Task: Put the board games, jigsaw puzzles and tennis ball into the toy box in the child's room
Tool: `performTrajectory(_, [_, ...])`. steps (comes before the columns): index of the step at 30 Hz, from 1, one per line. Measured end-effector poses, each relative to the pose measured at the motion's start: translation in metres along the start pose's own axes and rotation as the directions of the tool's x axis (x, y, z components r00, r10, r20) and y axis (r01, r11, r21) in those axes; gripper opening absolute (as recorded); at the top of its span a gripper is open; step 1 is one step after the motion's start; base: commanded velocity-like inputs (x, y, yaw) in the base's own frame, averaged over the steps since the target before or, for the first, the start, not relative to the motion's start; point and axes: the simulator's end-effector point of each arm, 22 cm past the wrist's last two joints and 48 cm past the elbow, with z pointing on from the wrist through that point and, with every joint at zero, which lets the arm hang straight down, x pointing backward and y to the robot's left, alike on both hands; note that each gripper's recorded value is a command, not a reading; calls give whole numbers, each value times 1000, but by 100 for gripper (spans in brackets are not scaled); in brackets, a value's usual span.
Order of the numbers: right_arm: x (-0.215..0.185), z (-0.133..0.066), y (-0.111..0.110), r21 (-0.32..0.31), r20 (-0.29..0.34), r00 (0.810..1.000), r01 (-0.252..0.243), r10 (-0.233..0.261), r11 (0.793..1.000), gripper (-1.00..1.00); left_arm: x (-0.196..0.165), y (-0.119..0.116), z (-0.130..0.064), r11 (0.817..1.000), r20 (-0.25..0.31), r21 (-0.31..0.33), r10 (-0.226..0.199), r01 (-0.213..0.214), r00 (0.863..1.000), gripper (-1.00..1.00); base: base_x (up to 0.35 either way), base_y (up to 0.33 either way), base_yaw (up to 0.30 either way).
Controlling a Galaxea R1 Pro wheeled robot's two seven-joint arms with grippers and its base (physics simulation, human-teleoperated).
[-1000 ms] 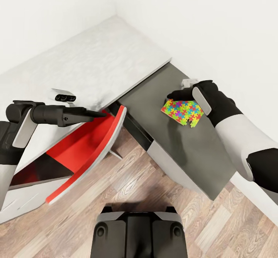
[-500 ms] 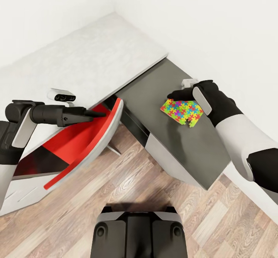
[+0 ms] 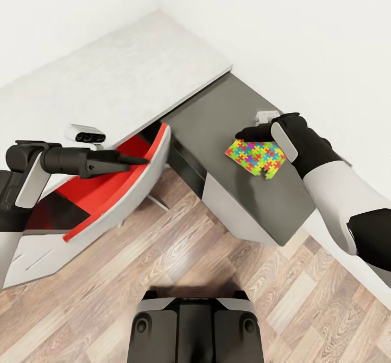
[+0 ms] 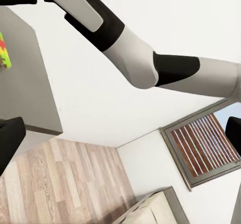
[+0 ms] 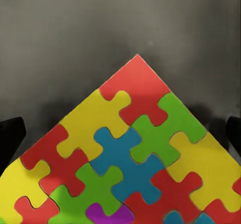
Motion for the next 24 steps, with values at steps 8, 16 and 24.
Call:
performTrajectory(8, [0, -1, -1, 0, 0, 1000, 0, 0, 1000, 100, -38, -28, 2, 990, -27, 3, 139, -139, 990, 100, -125, -76, 0])
performTrajectory(16, [0, -1, -2, -1, 0, 1000, -2, 2, 1000, 100, -66, -42, -3, 974, -43, -15, 224, -224, 974, 100, -135, -4, 0])
performTrajectory(24, [-2, -2, -1, -2, 2, 1000, -2, 2, 1000, 100, -69, -49, -2, 969, -54, -13, 247, -248, 968, 100, -101, 0, 0])
